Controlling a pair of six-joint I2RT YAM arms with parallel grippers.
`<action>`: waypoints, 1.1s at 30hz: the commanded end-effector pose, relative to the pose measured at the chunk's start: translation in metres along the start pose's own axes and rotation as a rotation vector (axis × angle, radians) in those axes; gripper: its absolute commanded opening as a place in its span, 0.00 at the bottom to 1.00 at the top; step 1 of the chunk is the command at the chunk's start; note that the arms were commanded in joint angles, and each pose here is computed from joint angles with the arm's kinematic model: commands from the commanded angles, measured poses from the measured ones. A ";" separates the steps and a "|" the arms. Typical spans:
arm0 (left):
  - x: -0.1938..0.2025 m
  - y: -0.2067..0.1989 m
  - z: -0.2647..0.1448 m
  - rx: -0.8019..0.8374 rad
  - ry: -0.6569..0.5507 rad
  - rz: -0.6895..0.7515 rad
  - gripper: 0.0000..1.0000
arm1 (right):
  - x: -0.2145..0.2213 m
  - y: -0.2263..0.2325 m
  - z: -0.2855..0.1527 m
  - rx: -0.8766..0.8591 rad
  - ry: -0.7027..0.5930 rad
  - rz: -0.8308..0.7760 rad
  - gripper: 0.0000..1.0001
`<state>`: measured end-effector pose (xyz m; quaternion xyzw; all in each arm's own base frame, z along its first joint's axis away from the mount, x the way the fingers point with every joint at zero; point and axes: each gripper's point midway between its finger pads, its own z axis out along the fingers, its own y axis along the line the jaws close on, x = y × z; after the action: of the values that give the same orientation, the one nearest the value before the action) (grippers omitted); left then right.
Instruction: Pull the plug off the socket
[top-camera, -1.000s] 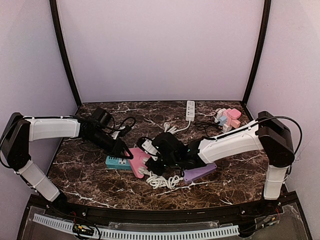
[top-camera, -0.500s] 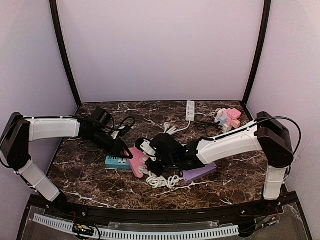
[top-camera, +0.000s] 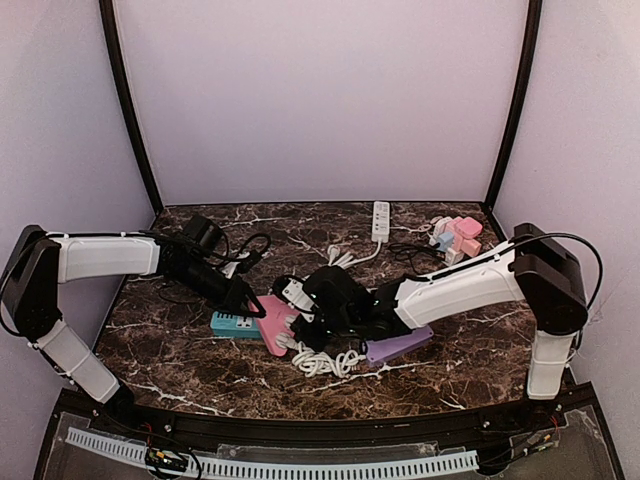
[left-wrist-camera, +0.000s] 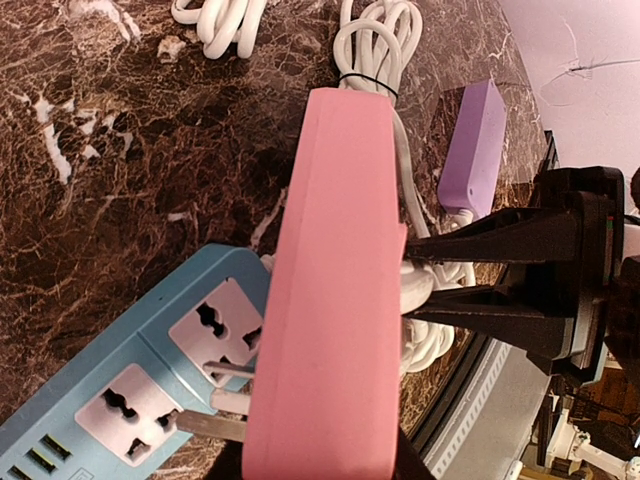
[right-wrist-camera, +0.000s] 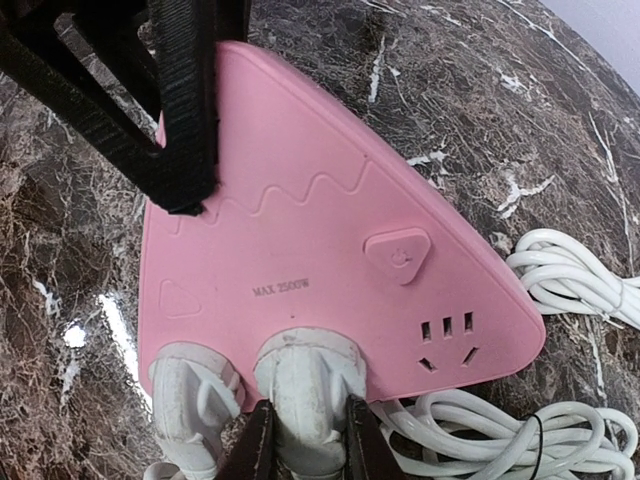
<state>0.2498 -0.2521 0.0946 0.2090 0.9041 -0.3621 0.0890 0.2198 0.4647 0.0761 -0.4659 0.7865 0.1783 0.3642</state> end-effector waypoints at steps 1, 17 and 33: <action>0.003 0.011 -0.003 -0.053 -0.005 0.011 0.16 | -0.023 0.013 -0.011 -0.134 -0.095 0.068 0.00; 0.003 0.014 -0.003 -0.069 -0.006 0.008 0.16 | -0.026 0.004 -0.019 -0.191 -0.126 0.127 0.00; 0.007 0.035 -0.003 -0.175 0.015 -0.020 0.13 | -0.029 0.012 -0.021 0.048 -0.111 -0.015 0.00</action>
<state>0.2491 -0.2513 0.0937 0.2100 0.9051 -0.3592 0.0877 0.2160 0.4631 0.0781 -0.4555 0.7824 0.1927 0.3785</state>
